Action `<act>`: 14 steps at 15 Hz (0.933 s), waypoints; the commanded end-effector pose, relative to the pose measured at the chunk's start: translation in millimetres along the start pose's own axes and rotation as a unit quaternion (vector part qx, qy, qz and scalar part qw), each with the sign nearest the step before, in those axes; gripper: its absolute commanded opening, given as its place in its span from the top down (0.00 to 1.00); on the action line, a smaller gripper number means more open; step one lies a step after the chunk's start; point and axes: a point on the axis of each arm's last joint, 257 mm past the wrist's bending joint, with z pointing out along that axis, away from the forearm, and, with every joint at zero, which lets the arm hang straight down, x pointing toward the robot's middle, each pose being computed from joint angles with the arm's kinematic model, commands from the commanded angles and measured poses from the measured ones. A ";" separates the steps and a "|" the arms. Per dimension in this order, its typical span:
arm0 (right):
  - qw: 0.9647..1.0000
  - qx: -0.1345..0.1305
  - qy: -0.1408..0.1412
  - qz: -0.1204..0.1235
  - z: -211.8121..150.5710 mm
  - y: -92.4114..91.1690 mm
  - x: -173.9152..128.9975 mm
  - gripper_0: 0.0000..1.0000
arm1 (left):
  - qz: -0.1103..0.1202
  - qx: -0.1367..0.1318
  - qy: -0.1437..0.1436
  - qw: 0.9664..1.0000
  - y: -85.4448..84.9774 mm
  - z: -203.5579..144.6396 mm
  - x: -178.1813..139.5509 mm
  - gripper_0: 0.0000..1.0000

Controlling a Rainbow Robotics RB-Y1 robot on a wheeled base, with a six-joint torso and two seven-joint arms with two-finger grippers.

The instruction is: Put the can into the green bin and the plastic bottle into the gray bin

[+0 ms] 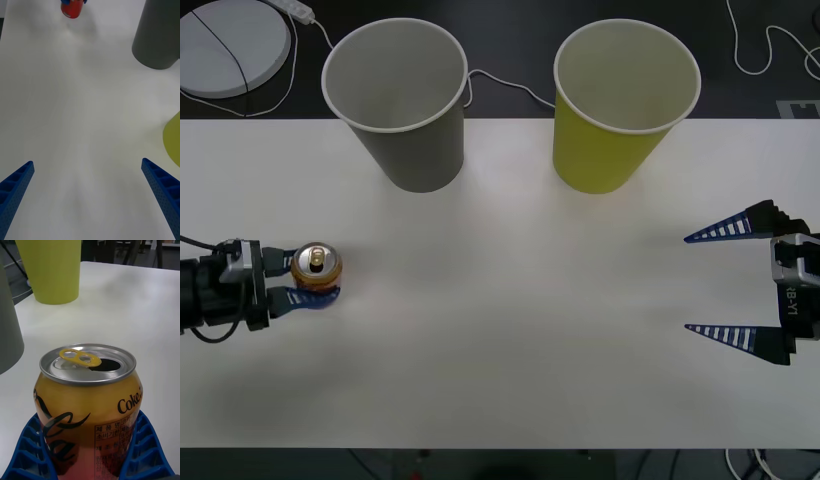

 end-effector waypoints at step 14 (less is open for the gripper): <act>1.000 0.000 0.000 0.000 0.0 0.0 0.0 0.00 | 0.015 0.071 0.214 0.974 25.4 -58.8 -78.9 1.00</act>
